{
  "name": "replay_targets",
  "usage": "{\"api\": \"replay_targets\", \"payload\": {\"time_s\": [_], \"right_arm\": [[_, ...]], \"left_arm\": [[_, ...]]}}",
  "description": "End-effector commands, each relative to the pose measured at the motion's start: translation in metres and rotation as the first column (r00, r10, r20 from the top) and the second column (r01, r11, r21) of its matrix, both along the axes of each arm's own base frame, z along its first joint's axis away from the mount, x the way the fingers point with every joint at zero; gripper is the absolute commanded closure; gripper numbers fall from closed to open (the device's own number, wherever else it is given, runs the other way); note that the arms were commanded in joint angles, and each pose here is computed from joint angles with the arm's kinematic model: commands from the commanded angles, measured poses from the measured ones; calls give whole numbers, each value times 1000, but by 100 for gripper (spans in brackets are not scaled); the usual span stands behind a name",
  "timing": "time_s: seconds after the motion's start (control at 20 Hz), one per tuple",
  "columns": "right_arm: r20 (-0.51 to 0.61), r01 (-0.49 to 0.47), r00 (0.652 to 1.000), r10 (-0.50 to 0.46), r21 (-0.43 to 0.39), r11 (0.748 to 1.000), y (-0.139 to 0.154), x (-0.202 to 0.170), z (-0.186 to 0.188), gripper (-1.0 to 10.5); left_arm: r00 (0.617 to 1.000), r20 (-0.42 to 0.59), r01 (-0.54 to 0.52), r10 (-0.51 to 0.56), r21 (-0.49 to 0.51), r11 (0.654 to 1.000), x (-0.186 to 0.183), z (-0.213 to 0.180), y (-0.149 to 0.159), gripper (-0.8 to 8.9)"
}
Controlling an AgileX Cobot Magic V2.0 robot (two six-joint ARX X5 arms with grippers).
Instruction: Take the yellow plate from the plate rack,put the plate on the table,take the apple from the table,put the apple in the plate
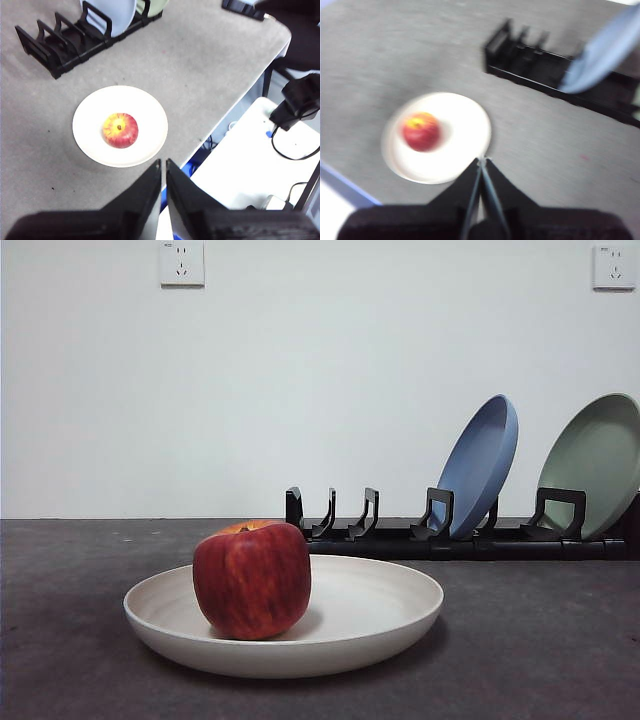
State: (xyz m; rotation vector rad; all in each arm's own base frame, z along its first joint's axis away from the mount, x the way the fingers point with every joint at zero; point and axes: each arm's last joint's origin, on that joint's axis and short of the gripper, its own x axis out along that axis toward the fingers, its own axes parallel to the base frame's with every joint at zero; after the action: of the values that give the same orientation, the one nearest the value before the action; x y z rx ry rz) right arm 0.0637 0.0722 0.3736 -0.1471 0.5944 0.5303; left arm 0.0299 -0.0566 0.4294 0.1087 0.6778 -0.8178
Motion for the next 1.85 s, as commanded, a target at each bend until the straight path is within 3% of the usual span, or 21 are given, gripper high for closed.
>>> {"api": "replay_targets", "payload": {"time_s": [0.05, 0.15, 0.3, 0.4, 0.5, 0.55, 0.65, 0.8, 0.9, 1.2, 1.3, 1.4, 1.55, 1.65, 1.85], "right_arm": [[-11, 51, 999, -52, -45, 998, -2, 0, -4, 946], [-46, 55, 997, -60, -110, 992, -4, -1, -9, 946], [-105, 45, 992, -67, -200, 979, -9, -4, -16, 946], [-137, 37, 988, -73, -249, 968, -12, -7, -19, 946], [-158, 30, 984, -78, -284, 958, -15, -9, -22, 946], [-158, 31, 984, -78, -283, 959, -15, -9, -22, 946], [-158, 31, 984, -78, -283, 959, -15, -9, -22, 946], [-158, 30, 984, -78, -283, 959, -15, -9, -22, 946], [-158, 31, 984, -78, -283, 959, -15, -9, -22, 946], [-158, 31, 984, -78, -283, 959, -15, -9, -22, 946], [-158, 31, 984, -78, -283, 959, -15, -9, -22, 946], [-159, 30, 984, -78, -284, 958, -15, -9, -22, 946], [-159, 30, 984, -78, -283, 959, -15, -9, -22, 946], [-158, 30, 984, -78, -284, 958, -15, -9, -22, 946], [-159, 30, 984, -78, -283, 959, -15, -9, -22, 946]], "left_arm": [[1000, -6, -1, 1, 17, 1000, 3, -1, -7, 795], [1000, -13, -1, 1, 34, 999, 5, -2, -13, 795], [994, -24, -100, 102, 70, 993, 18, -4, -18, 795], [987, 89, -151, 136, 183, 972, 36, -6, -15, 785], [970, 204, -175, 135, 191, 966, 61, -18, -11, 785], [957, 266, -164, 118, 156, 974, 74, -29, -7, 785], [911, 364, -213, 194, 13, 977, 98, -64, 8, 785], [799, 475, -316, 368, -190, 930, 109, -130, 38, 785], [732, 520, -365, 441, -248, 897, 100, -170, 49, 785], [647, 502, -524, 574, -254, 813, 75, -243, 60, 785], [588, 479, -582, 652, -310, 752, 71, -255, 62, 785], [505, 434, -667, 746, -353, 657, 68, -267, 65, 785], [472, 374, -761, 798, -283, 583, 66, -280, 66, 785], [468, 387, -764, 795, -275, 584, 66, -280, 66, 785], [499, 377, -745, 780, -273, 609, 66, -280, 65, 785]]}}
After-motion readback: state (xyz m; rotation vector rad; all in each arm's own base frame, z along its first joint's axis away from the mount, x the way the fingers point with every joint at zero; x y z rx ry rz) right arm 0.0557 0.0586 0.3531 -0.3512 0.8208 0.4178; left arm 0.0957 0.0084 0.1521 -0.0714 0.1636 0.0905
